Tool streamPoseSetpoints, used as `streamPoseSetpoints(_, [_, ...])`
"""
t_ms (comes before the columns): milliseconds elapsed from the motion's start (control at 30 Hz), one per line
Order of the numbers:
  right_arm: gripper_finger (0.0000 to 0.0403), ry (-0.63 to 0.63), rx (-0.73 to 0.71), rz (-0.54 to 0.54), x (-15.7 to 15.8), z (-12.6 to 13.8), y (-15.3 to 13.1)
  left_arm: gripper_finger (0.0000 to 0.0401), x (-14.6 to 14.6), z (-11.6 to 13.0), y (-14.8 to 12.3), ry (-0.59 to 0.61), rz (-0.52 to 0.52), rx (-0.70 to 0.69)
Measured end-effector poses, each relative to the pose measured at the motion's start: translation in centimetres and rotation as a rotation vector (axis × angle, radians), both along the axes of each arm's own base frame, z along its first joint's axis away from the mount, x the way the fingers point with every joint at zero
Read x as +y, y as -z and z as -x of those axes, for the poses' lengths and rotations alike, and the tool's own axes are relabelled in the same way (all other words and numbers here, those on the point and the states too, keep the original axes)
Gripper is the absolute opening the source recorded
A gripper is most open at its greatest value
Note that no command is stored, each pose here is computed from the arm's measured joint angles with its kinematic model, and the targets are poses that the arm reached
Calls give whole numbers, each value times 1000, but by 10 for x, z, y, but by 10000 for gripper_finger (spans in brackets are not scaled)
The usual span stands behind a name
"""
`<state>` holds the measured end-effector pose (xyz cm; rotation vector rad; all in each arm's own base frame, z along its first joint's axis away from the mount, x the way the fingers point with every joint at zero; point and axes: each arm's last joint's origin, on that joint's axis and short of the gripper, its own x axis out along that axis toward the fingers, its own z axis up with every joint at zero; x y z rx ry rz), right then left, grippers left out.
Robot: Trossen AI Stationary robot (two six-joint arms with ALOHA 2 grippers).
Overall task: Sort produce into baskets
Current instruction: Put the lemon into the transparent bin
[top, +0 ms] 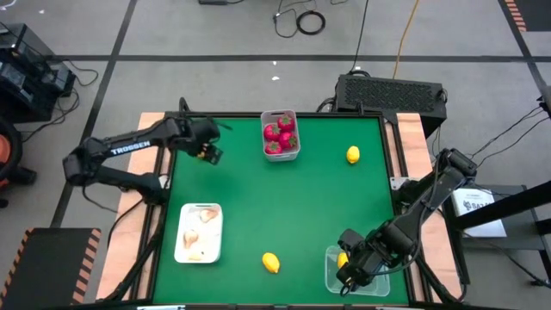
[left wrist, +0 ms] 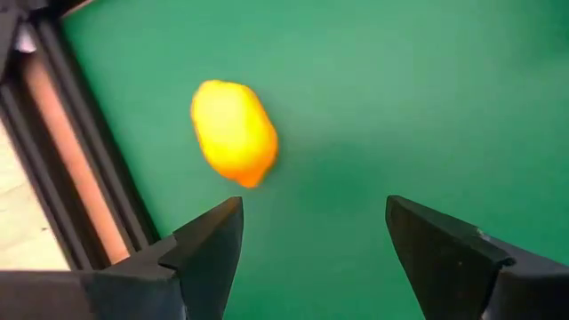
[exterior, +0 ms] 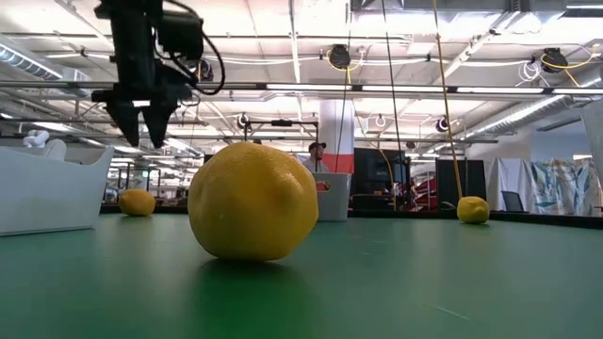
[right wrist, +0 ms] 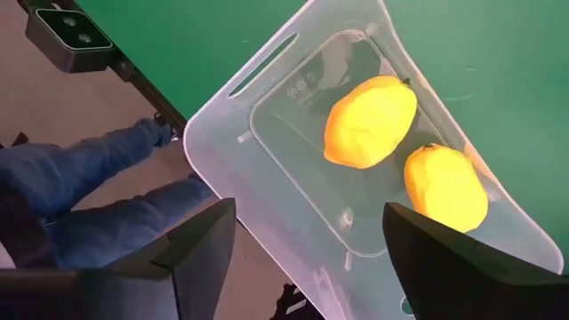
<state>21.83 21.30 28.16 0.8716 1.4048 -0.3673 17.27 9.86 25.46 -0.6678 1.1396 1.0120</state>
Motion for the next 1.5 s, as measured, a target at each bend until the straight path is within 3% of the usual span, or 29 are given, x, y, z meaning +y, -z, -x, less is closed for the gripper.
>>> streamPoseSetpoints(300, [274,4,-19,15,0,0,0,283,38,24,19,-172,13,-45])
streamPoseSetpoints(700, [274,2,-68,64,-1,-2,0,283,51,36,46,-307,14,-123])
streamPoseSetpoints(1200, [274,-2,-76,72,-2,-2,0,283,67,25,95,-347,53,-57])
streamPoseSetpoints(1500, [274,5,-78,66,-1,-2,0,283,72,19,106,-336,57,-49])
